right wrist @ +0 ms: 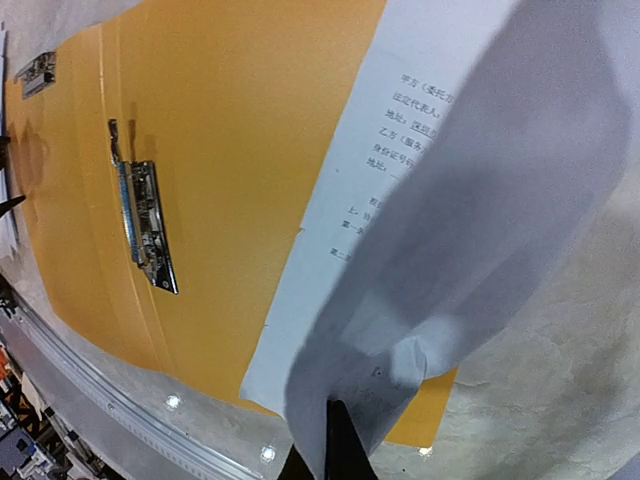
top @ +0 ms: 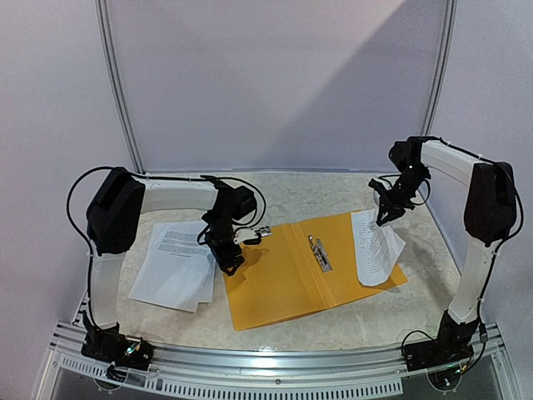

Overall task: Put the files into the folder
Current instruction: Place the file in the spring clip on the folder.

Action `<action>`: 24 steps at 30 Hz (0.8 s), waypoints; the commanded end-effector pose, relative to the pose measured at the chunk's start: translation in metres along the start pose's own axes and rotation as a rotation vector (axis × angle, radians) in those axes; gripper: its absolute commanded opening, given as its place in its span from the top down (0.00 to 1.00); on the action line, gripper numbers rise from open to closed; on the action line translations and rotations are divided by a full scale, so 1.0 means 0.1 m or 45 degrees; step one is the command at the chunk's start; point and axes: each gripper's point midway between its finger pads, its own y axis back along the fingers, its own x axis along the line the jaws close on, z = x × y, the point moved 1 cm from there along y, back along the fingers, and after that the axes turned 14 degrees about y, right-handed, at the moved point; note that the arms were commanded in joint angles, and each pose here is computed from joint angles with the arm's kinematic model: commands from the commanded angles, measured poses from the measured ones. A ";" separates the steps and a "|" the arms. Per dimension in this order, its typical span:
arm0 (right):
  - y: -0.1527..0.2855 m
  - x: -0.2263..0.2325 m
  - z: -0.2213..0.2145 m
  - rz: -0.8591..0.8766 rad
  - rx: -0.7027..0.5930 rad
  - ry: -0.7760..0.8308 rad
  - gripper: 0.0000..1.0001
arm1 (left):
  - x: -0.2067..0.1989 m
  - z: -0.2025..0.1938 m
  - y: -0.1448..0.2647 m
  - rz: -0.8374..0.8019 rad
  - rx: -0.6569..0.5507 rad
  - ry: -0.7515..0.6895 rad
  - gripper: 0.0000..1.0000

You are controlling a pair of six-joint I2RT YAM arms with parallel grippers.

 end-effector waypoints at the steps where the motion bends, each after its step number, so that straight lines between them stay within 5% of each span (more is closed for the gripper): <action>1: -0.05 -0.14 -0.05 -0.104 0.062 -0.033 1.00 | -0.06 -0.02 -0.21 0.030 0.058 -0.021 0.20; 10: 0.38 0.69 0.14 -0.005 -0.147 0.294 1.00 | -0.08 -0.03 -0.31 0.030 0.098 -0.032 0.20; 24: 0.71 1.12 0.18 0.216 -0.304 0.297 1.00 | -0.08 -0.05 -0.37 0.031 0.121 -0.038 0.20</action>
